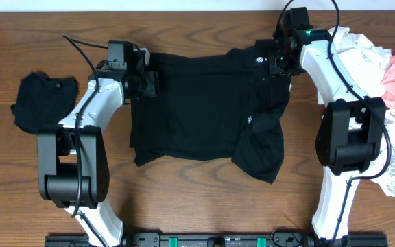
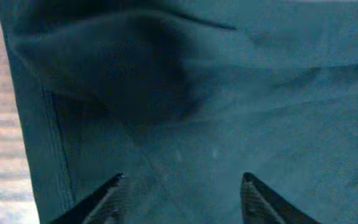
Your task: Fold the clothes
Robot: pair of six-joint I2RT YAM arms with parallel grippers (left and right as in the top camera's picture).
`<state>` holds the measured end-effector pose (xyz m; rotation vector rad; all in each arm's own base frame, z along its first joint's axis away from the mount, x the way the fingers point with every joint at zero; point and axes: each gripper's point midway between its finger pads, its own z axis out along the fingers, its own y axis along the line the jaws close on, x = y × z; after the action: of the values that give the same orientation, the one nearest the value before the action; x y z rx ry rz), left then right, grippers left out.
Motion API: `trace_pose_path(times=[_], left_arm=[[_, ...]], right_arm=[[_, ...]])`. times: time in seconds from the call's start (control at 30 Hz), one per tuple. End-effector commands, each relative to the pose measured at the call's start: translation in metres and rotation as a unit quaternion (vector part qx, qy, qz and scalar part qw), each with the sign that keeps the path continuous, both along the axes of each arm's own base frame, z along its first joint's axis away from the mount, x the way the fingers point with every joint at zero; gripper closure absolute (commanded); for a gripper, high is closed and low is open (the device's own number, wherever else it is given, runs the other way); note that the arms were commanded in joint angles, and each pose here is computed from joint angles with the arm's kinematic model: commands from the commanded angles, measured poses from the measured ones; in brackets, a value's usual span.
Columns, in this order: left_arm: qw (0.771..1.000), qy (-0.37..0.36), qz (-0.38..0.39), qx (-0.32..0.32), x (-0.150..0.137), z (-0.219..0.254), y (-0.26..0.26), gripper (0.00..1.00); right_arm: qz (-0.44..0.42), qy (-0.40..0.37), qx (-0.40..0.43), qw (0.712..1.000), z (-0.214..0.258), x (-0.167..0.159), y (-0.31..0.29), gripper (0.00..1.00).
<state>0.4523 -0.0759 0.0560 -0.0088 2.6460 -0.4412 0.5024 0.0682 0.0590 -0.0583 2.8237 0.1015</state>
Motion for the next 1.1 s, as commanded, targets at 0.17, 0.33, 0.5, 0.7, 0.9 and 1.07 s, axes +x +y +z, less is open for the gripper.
trace_pose_path(times=[0.17,0.33,0.5,0.7,0.9,1.07], left_arm=[[0.994,-0.099,0.012,0.039,0.037,0.031,0.013,0.34],[0.988,-0.148,0.034,0.030,0.057,0.048,0.014,0.32],[0.987,-0.155,0.036,0.028,0.062,0.047,0.014,0.30],[0.987,-0.151,0.037,0.028,0.068,0.030,0.013,0.27],[0.988,-0.143,0.057,0.017,0.074,0.011,0.018,0.27],[0.990,-0.119,0.072,0.012,0.072,-0.010,0.023,0.27]], right_arm=[[-0.015,-0.066,0.019,0.998,0.037,0.021,-0.007,0.53],[-0.030,-0.090,0.030,0.995,0.040,0.033,-0.006,0.53],[-0.050,-0.106,0.041,0.992,0.039,0.044,-0.005,0.54],[-0.065,-0.108,0.059,0.990,0.028,0.052,-0.003,0.54],[-0.057,-0.113,0.075,0.989,0.023,0.058,0.003,0.52],[-0.057,-0.115,0.074,0.989,0.021,0.060,0.002,0.52]])
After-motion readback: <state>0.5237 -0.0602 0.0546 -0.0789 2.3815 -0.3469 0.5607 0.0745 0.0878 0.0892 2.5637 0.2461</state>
